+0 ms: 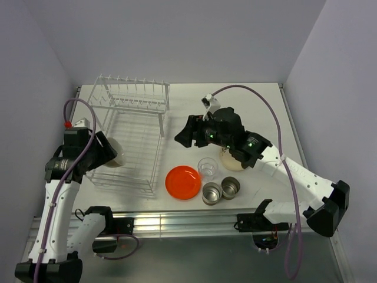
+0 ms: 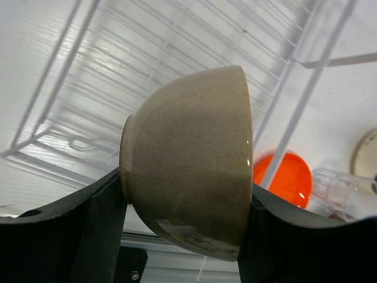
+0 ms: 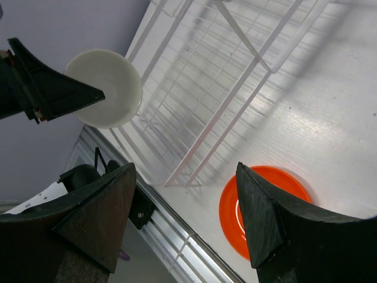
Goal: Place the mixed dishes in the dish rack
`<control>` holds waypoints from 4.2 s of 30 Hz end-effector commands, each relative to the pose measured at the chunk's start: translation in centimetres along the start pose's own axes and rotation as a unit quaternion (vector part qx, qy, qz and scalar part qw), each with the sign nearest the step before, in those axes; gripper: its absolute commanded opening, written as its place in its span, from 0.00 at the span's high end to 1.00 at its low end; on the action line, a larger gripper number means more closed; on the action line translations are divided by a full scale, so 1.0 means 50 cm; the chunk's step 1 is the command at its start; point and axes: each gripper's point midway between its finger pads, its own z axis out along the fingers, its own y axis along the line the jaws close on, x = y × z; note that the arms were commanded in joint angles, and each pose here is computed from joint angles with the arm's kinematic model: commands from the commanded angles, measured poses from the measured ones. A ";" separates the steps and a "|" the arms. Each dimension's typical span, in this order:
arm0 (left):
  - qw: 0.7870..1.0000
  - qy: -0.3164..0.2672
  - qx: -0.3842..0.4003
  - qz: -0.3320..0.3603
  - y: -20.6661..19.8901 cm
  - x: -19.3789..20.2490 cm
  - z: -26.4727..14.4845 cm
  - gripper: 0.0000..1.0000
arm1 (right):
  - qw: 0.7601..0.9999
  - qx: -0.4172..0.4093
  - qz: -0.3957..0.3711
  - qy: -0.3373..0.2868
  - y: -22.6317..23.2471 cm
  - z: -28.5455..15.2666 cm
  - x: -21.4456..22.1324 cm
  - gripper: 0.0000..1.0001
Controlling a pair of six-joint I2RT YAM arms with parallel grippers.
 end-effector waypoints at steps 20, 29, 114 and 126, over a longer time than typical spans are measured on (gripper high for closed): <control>0.985 -0.098 -0.076 0.119 0.012 -0.149 0.046 1.00 | 1.000 -0.022 -0.007 -0.005 -0.022 -0.005 -0.011 0.24; 0.977 -0.067 -0.129 0.156 0.015 -0.119 0.103 1.00 | 1.000 -0.016 -0.008 -0.008 -0.043 -0.016 -0.020 0.25; 0.988 0.065 0.140 0.015 -0.239 -0.070 0.040 1.00 | 0.997 0.000 0.038 0.072 0.009 -0.110 -0.026 0.27; 0.909 0.122 0.384 -0.112 -0.295 0.033 -0.034 1.00 | 0.997 0.010 0.023 0.076 0.033 -0.202 -0.041 0.27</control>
